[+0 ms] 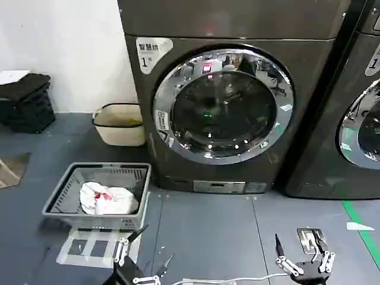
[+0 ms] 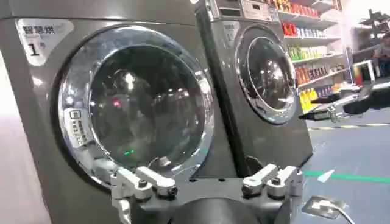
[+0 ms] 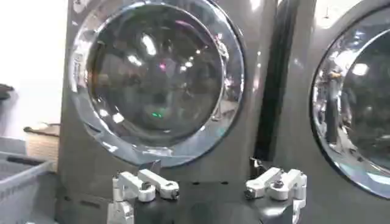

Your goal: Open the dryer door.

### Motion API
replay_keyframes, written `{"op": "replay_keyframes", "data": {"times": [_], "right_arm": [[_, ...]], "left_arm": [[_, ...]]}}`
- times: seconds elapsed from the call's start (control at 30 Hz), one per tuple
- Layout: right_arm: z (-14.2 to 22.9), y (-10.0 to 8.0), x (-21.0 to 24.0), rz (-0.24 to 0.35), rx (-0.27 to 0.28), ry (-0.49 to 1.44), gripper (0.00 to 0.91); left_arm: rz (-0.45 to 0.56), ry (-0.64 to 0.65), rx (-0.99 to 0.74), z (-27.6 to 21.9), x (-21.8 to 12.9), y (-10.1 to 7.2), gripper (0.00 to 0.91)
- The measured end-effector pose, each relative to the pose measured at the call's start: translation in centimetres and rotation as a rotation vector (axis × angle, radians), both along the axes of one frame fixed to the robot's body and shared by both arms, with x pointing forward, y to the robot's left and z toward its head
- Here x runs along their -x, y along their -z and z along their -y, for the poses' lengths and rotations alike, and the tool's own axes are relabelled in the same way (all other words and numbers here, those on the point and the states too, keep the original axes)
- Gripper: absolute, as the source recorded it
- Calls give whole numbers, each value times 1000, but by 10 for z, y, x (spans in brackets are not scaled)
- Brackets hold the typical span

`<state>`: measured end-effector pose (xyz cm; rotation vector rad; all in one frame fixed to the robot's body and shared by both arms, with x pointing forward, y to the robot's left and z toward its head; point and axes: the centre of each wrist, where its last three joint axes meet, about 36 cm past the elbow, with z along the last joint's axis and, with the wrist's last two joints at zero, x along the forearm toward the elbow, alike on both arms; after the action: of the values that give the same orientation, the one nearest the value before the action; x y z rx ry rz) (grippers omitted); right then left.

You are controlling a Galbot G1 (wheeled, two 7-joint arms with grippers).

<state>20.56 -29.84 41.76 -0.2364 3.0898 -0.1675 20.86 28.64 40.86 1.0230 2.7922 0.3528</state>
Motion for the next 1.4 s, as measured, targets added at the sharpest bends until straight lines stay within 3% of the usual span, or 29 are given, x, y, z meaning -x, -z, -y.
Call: {"op": "replay_keyframes", "data": {"times": [0.2,0.47,0.83,1.2,1.4], "right_arm": [[6,-12,-37,-5,-30,-89,907],[15,-25,-99,33,-13,-235,907],[27,-60,-179,97,17,-414,907],[11,-83,-244,122,35,-494,907],[-6,-86,-276,123,48,-522,907]], "left_arm": [[-2,2,-5,-1,1,0,907],[-6,-3,-11,0,5,0,907],[-8,-13,-26,-1,10,-1,907],[-9,-19,-33,0,11,0,907],[-11,-24,-31,2,13,0,907]]}}
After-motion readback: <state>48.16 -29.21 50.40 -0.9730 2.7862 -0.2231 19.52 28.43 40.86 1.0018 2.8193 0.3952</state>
